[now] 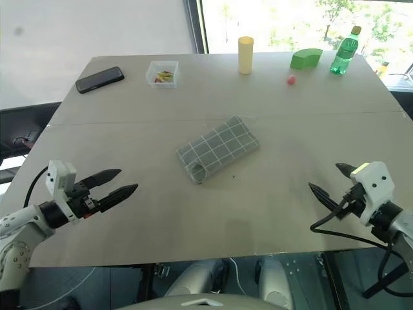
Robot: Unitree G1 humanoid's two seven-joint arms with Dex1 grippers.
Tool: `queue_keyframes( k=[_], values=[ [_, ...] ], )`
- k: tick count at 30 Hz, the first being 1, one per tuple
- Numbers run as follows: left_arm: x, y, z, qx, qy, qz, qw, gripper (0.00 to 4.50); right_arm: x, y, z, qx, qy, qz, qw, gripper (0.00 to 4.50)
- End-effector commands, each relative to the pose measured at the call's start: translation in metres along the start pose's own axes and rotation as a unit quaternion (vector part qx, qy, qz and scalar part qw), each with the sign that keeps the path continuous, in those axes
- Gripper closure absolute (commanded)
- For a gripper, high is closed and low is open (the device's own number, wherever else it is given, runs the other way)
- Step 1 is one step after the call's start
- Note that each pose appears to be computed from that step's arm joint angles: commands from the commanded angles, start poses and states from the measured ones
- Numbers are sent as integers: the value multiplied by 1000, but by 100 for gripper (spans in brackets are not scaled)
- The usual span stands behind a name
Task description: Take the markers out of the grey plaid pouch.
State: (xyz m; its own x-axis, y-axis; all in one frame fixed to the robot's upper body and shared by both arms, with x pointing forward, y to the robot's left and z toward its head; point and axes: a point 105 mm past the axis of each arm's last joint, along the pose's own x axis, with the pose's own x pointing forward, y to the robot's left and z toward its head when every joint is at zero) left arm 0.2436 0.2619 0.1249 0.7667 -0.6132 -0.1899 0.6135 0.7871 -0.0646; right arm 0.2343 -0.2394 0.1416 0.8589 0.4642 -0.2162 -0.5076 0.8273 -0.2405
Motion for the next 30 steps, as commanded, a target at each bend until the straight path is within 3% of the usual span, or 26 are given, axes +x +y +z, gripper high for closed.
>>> queue_keyframes(
  k=[1,7,10,13,15,17,20,22,25,27,29,30],
  values=[
    [3,0,11,19,-16,-2,1000,7,2,2,12,-10,-14,3,1000,0],
    [21,-4,17,37,-30,2,999,7,9,10,16,3,-15,2,1000,0],
    [30,2,25,50,-50,49,996,7,11,11,20,6,-22,4,1000,0],
    [39,-4,24,-81,-31,31,996,7,13,17,29,17,-38,22,999,0],
    [43,-17,18,-238,5,-31,971,7,13,27,37,15,-49,52,997,0],
    [45,-28,20,-314,24,-80,946,7,13,38,44,7,-55,82,995,0],
    [58,-34,11,-351,65,-90,930,7,9,61,57,-29,-74,132,988,0],
    [65,-33,16,-364,61,-90,925,7,5,70,59,-36,-76,145,986,0],
    [76,-23,27,-198,49,-38,978,7,4,73,58,-37,-76,133,987,0],
    [78,-20,30,-81,44,-24,995,7,3,75,56,-34,-72,127,989,0],
    [80,-25,31,126,43,-42,990,7,1,76,52,-36,-66,118,990,0],
    [83,-26,29,253,46,-47,965,7,1,76,52,-36,-65,116,991,0]
  ],
)
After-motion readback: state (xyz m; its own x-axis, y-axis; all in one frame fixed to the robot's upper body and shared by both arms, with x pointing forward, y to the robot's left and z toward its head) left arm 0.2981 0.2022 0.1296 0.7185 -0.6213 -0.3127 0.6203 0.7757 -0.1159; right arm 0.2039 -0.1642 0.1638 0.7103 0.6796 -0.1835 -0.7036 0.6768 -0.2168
